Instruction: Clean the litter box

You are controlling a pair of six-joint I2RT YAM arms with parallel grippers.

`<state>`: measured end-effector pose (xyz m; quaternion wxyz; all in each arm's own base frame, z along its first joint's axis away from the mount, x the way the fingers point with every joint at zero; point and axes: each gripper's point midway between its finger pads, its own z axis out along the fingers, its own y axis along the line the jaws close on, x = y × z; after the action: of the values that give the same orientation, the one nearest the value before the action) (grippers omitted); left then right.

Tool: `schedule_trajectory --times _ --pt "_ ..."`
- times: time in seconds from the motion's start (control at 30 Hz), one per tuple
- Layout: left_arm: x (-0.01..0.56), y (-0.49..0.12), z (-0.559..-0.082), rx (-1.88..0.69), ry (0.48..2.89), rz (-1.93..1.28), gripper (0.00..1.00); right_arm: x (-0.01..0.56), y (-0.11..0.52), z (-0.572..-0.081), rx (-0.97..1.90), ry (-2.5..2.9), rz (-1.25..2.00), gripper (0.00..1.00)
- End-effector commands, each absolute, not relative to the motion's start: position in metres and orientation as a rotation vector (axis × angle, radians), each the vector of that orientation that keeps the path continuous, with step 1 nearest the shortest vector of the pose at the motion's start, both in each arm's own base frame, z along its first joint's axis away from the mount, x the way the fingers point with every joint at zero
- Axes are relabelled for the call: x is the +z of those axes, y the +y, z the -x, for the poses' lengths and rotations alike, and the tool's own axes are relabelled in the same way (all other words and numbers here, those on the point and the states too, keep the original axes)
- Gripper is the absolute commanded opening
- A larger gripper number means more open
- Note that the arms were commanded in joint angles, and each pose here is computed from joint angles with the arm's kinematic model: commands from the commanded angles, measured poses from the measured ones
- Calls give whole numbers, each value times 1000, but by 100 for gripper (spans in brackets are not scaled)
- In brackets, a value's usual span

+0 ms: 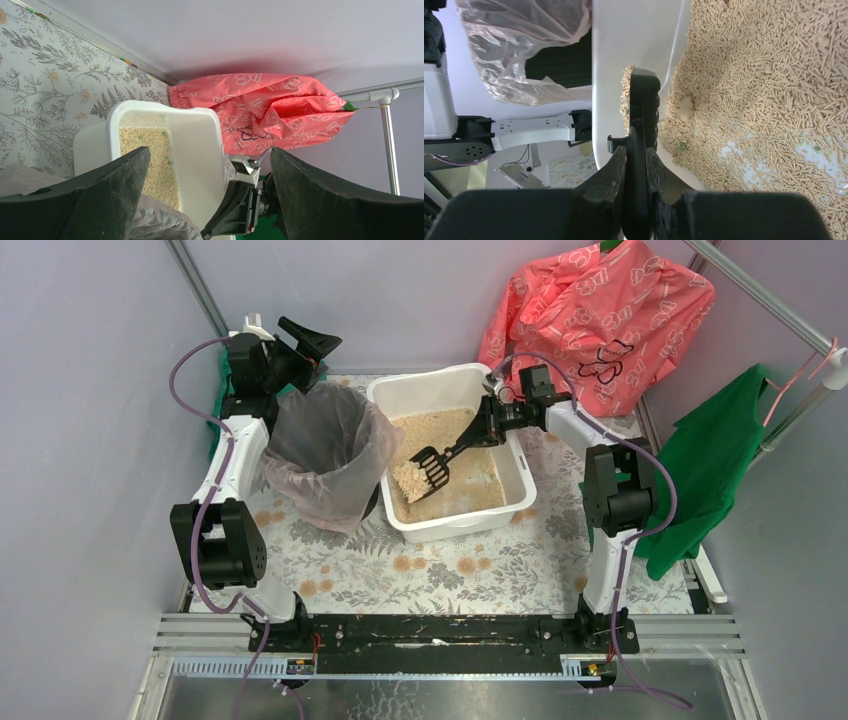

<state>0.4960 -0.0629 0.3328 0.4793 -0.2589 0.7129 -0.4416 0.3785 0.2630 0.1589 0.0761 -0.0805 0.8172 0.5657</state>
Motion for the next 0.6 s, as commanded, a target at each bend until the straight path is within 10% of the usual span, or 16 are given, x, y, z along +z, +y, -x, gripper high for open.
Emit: schedule_trajectory --times 0.0,0.57 --pt "340 -62 -496 -1073 1718 591 98 197 265 -392 1779 2335 278 0" --pt "341 -59 -499 -1075 1715 594 98 217 192 -438 1649 2240 -38 0"
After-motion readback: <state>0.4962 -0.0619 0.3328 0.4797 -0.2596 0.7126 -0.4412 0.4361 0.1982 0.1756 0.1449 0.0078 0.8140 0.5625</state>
